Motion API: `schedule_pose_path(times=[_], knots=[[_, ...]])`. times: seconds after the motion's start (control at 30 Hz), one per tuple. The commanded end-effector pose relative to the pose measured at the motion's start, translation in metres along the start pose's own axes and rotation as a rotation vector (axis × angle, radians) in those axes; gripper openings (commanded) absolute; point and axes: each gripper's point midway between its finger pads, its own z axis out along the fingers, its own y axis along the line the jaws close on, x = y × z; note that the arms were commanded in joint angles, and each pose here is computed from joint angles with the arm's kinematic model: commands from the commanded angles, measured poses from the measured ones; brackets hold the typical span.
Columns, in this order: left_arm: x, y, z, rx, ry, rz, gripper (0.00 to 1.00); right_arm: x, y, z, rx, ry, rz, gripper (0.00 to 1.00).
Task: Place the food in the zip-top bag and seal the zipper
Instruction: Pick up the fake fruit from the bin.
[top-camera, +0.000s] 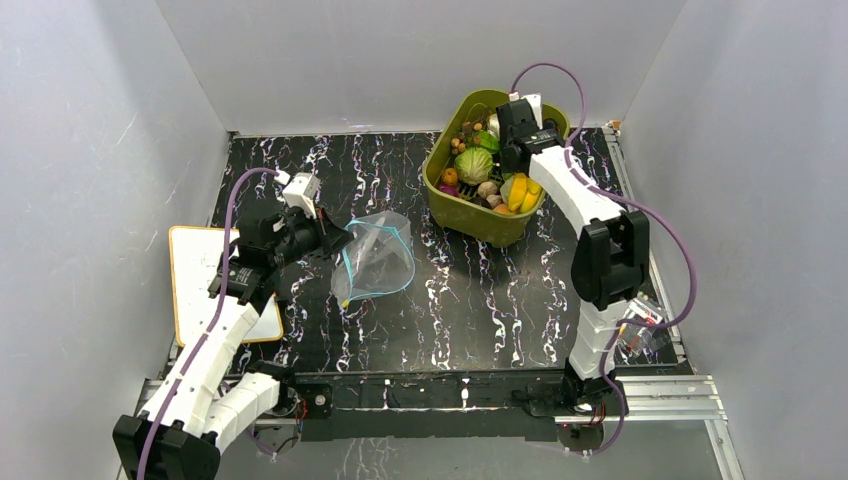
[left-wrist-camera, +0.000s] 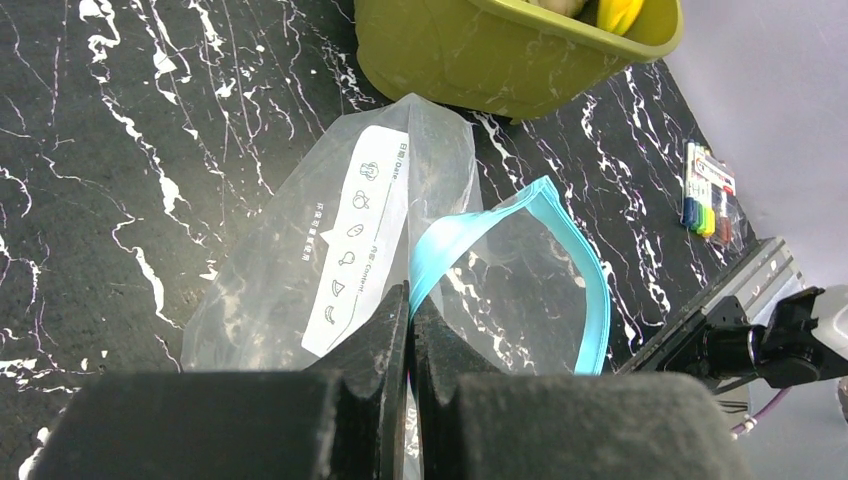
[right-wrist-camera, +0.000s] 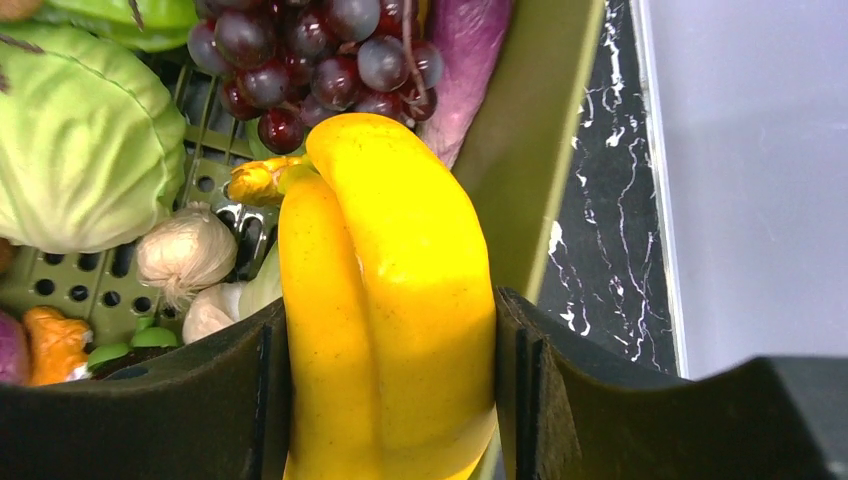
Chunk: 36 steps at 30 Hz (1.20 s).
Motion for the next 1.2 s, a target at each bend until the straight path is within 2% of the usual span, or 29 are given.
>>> schedule_pose_path(times=[0.0, 0.23, 0.6, 0.8, 0.97, 1.17], knots=[[-0.013, 0.006, 0.001, -0.054, -0.045, -0.031, 0.00, -0.047, -0.026, -0.047, 0.002, -0.150, 0.113, 0.38], [-0.042, 0.002, 0.003, -0.063, -0.095, -0.028, 0.00, -0.066, -0.039, -0.087, -0.023, -0.194, 0.172, 0.34], [-0.091, 0.016, -0.007, -0.192, -0.225, 0.078, 0.00, -0.065, -0.026, -0.165, -0.266, -0.211, 0.218, 0.29], [-0.071, 0.040, 0.006, -0.264, -0.174, 0.070, 0.00, -0.052, -0.004, -0.212, -0.415, -0.244, 0.202, 0.28], [-0.047, 0.041, 0.020, -0.222, -0.113, 0.023, 0.00, -0.041, 0.012, -0.252, -0.584, -0.258, 0.208, 0.28], [-0.028, 0.039, 0.029, -0.183, -0.056, -0.033, 0.00, -0.006, 0.057, -0.294, -0.829, -0.210, 0.219, 0.25]])
